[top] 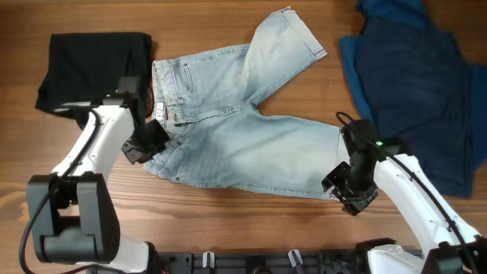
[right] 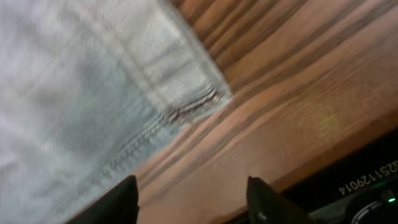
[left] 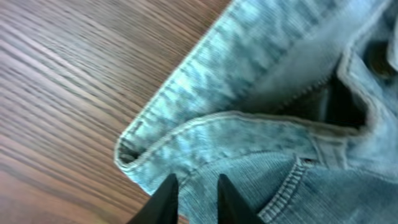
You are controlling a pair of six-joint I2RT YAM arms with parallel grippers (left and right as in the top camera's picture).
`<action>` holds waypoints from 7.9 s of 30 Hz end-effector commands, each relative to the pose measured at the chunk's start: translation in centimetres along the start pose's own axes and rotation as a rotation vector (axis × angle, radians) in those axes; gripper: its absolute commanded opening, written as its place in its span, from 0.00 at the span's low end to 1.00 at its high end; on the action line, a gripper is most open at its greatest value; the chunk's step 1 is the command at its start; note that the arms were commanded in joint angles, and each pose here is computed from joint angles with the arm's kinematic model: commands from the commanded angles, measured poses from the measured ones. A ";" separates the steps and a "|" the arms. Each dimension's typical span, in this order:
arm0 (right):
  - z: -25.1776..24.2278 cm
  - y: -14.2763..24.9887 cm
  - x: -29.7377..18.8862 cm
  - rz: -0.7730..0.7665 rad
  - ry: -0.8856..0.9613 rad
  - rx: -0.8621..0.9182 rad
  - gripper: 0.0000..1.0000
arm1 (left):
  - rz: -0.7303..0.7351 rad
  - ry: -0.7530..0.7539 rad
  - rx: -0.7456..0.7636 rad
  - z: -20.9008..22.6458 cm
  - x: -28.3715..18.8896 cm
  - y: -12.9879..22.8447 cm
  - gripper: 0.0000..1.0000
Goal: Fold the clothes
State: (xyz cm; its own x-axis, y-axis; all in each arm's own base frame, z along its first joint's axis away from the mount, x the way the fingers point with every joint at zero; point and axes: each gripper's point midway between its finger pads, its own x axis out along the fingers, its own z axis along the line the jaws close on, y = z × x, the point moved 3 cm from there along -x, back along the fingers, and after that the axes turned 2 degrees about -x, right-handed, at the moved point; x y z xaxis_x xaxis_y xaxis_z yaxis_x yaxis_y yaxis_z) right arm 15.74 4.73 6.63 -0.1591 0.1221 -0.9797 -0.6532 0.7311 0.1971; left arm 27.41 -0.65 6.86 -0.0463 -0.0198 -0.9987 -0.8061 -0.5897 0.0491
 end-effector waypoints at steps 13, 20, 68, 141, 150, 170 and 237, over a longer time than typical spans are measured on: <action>0.3 -2.8 5.4 -0.122 -0.004 0.132 0.49 | 0.006 -0.029 -0.065 -0.3 0.5 1.5 0.31; 0.8 -3.1 8.4 -0.060 0.044 0.138 0.04 | 0.002 -0.065 -0.203 0.3 0.4 1.6 0.34; -0.4 -0.3 -9.1 -0.423 -0.314 -0.251 0.04 | -0.537 0.395 -0.262 5.6 -12.5 6.6 0.04; 34.9 -8.6 -0.3 -0.709 -0.586 -1.225 0.04 | -0.670 0.328 0.053 -4.4 -6.5 -5.8 0.04; 38.3 -12.4 -4.7 -1.075 -0.681 -1.058 0.08 | -0.669 0.327 0.054 -4.3 -6.5 -5.8 0.04; 40.7 2.5 -3.0 -0.467 -0.720 -1.434 0.04 | -0.683 0.369 -0.119 -3.4 -7.0 -7.0 0.04; 20.0 -21.5 -10.6 -0.325 -0.228 -0.703 0.04 | -0.606 0.334 -0.167 -1.4 -6.4 -6.0 0.04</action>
State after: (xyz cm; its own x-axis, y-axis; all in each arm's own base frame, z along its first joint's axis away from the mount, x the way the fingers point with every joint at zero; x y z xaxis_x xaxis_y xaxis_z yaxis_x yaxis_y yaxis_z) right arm 46.85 2.04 7.71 0.1553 0.1958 -0.9683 -0.9792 0.1604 -0.1246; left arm 33.16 2.30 12.52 0.5709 0.1435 -0.8084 -0.5344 -0.6825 -0.4986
